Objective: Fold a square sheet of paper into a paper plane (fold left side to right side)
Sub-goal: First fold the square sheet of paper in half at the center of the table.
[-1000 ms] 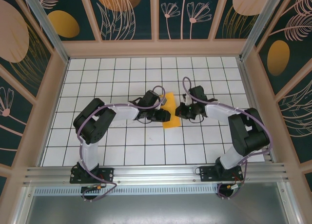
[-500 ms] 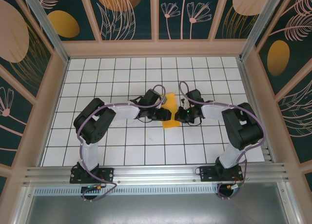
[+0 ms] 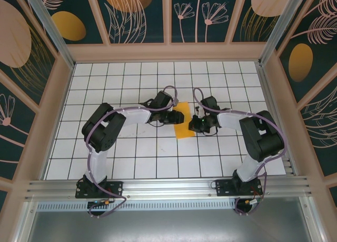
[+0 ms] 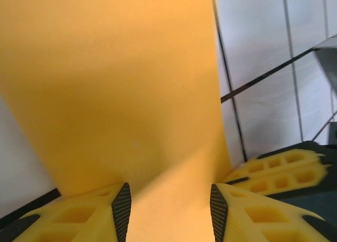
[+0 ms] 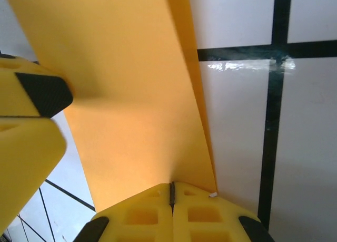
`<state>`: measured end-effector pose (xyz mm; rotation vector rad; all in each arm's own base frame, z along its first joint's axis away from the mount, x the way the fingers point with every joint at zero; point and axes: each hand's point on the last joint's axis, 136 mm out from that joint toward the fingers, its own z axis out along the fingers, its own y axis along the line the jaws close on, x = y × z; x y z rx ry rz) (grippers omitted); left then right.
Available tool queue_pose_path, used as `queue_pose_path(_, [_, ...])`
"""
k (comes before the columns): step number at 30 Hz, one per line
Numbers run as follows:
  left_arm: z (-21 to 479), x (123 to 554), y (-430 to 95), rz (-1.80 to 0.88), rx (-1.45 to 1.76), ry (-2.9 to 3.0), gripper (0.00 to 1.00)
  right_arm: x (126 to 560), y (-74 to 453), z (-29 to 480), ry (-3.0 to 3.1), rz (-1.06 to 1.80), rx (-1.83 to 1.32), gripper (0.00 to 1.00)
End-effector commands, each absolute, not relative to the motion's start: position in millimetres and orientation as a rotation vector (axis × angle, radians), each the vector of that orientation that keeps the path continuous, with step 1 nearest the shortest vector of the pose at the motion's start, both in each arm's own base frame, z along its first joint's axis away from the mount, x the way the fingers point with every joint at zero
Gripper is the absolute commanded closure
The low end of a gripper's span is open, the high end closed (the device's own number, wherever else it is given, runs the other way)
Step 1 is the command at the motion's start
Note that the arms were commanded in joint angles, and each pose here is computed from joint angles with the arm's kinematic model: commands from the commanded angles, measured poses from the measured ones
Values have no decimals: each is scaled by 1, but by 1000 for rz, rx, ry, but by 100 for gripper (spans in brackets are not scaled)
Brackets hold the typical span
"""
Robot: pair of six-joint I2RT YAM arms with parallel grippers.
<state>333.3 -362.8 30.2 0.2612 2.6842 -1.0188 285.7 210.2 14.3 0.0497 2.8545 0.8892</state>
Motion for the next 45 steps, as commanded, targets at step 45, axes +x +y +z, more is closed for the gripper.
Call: queue_pose_path(45, [82, 377, -329, -1196, 153, 2484, 48, 264, 171, -32, 3026, 570, 94, 96])
